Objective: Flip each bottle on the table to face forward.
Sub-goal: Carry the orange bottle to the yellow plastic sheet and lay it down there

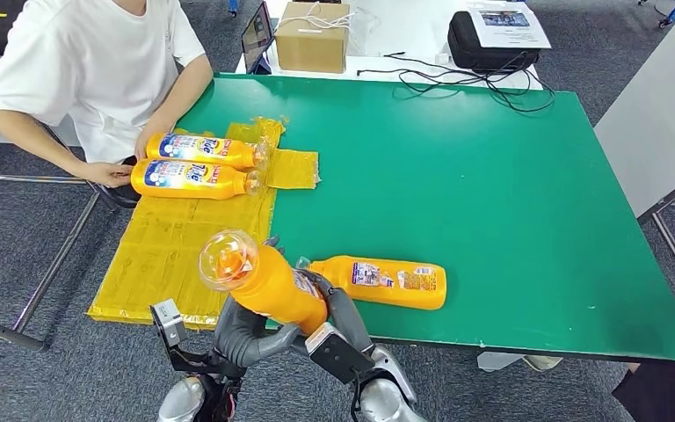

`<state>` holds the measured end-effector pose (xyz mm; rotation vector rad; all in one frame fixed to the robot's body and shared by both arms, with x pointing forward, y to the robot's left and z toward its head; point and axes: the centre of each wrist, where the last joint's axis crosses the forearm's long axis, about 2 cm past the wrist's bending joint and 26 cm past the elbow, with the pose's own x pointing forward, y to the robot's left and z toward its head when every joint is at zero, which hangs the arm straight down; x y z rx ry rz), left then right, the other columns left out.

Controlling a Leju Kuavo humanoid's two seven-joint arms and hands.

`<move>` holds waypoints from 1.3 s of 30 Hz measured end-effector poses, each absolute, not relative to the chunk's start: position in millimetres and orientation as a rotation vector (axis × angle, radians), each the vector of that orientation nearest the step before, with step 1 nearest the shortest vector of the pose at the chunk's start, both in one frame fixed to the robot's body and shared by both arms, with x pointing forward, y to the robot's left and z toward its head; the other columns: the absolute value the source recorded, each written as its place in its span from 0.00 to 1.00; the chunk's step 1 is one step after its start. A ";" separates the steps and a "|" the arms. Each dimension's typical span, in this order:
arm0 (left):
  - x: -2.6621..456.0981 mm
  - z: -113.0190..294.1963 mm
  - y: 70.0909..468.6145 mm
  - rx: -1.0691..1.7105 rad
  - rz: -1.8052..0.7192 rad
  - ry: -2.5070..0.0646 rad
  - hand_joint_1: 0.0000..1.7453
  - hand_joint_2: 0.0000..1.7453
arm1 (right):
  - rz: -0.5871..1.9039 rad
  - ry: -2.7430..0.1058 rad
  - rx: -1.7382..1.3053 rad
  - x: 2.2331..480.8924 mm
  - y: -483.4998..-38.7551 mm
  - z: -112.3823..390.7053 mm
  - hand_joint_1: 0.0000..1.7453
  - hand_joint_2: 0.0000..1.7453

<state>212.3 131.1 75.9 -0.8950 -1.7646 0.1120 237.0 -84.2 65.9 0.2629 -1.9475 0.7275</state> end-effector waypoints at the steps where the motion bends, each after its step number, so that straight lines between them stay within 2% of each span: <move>1: 212.3 75.9 131.1 -0.895 0.112 -1.764 0.00 1.00 | 0.728 -1.945 0.263 236.8 -84.3 65.4 1.00 1.00; 5: 212.3 75.9 131.1 -0.895 0.112 -1.764 0.00 1.00 | 0.730 -1.938 0.262 236.2 -84.6 63.6 1.00 1.00; 6: 212.3 75.9 131.1 -0.895 0.112 -1.763 0.16 1.00 | 0.732 -1.937 0.260 236.1 -84.7 63.3 1.00 1.00; 9: 212.5 75.8 131.3 -0.881 0.109 -1.754 0.91 1.00 | 0.748 -1.935 0.236 235.8 -84.8 62.4 1.00 1.00; 10: 212.6 75.8 131.3 -0.870 0.105 -1.749 1.00 1.00 | 0.755 -1.934 0.224 235.7 -84.7 62.0 1.00 1.00; 22: 214.5 76.7 130.8 -0.828 0.094 -1.722 1.00 1.00 | 0.836 -1.941 0.114 237.2 -81.8 60.0 1.00 1.00; 23: 215.0 76.9 130.8 -0.824 0.095 -1.719 1.00 1.00 | 0.848 -1.939 0.102 237.8 -81.2 60.2 0.75 1.00; 26: 218.0 78.3 131.4 -0.779 0.099 -1.712 1.00 1.00 | 0.923 -1.926 0.024 240.7 -75.7 60.1 0.00 0.25; 27: 218.7 78.6 131.4 -0.765 0.100 -1.712 1.00 1.00 | 0.938 -1.926 0.002 240.8 -73.9 59.8 0.00 0.00; 39: 223.6 80.0 134.4 -0.679 0.140 -1.704 1.00 1.00 | 0.943 -1.955 -0.057 240.0 -62.8 58.6 0.00 0.00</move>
